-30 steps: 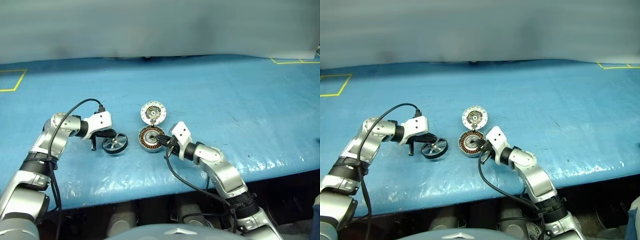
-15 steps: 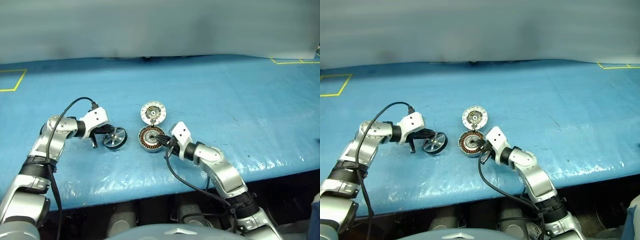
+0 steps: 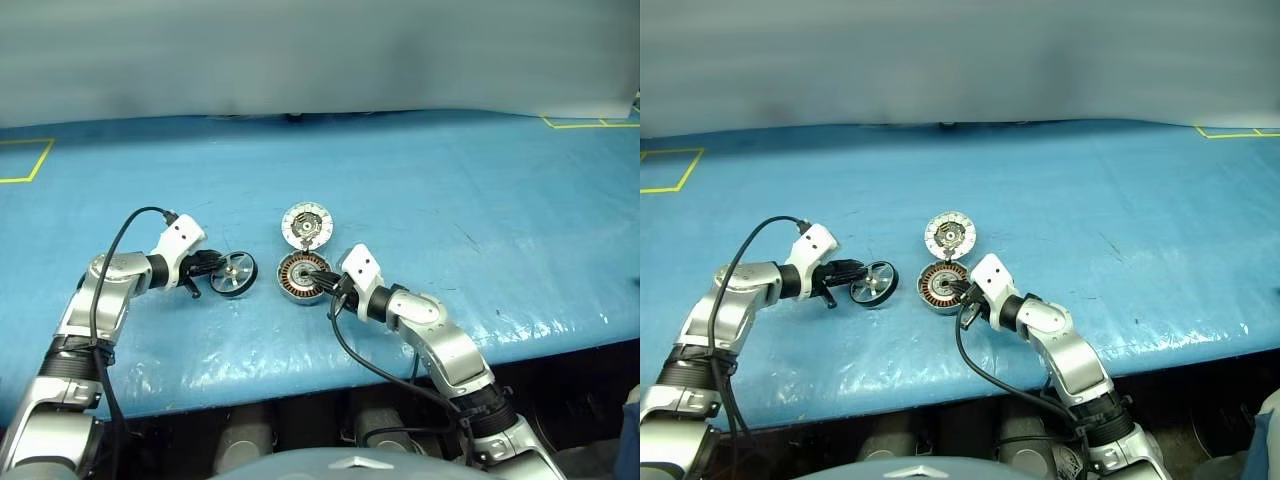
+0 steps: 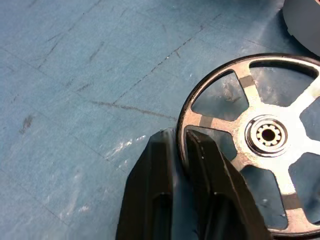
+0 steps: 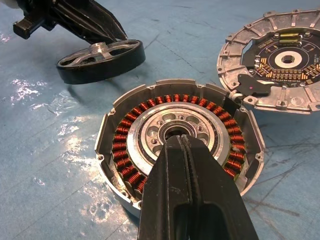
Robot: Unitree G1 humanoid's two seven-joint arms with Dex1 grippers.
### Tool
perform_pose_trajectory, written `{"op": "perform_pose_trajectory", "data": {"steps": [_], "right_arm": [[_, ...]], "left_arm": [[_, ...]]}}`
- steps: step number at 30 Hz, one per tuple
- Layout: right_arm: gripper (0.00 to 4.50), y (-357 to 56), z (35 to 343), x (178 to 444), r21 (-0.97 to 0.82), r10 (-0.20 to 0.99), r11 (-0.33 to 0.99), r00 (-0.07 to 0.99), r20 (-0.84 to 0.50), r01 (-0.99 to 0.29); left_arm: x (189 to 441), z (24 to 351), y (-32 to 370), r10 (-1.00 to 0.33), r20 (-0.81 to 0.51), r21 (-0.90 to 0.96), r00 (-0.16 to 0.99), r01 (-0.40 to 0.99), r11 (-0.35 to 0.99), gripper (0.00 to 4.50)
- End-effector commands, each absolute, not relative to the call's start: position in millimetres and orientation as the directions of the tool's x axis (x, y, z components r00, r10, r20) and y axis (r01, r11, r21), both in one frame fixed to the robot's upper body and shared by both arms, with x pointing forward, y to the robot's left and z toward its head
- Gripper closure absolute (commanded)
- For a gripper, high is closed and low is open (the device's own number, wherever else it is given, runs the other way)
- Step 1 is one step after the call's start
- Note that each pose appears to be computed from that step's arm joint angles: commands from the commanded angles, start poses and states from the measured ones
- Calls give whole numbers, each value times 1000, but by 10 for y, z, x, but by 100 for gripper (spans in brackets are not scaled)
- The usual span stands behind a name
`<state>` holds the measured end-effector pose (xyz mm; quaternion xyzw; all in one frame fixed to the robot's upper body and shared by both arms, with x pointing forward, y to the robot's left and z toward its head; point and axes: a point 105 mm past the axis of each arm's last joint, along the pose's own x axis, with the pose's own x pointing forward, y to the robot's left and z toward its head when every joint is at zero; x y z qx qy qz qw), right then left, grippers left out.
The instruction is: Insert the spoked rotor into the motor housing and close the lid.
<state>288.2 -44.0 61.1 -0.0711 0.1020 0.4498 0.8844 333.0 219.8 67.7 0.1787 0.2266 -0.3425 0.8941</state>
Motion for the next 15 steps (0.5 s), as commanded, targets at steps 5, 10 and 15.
{"op": "perform_pose_trajectory", "data": {"steps": [5, 10, 15], "right_arm": [[450, -424, 661, 2883, -45, 788, 581, 575, -220, -813], [450, -428, 656, 2883, -43, 787, 583, 577, -221, -812], [450, -426, 653, 2887, -42, 786, 584, 577, -220, -811]], "left_arm": [[3321, 975, 2066, -583, -427, 180, 691, 697, 694, 289], [3251, 1118, 1982, -629, -414, 209, 658, 741, 638, 289], [3147, 1112, 2005, -628, -480, 247, 613, 781, 573, 289]]}}
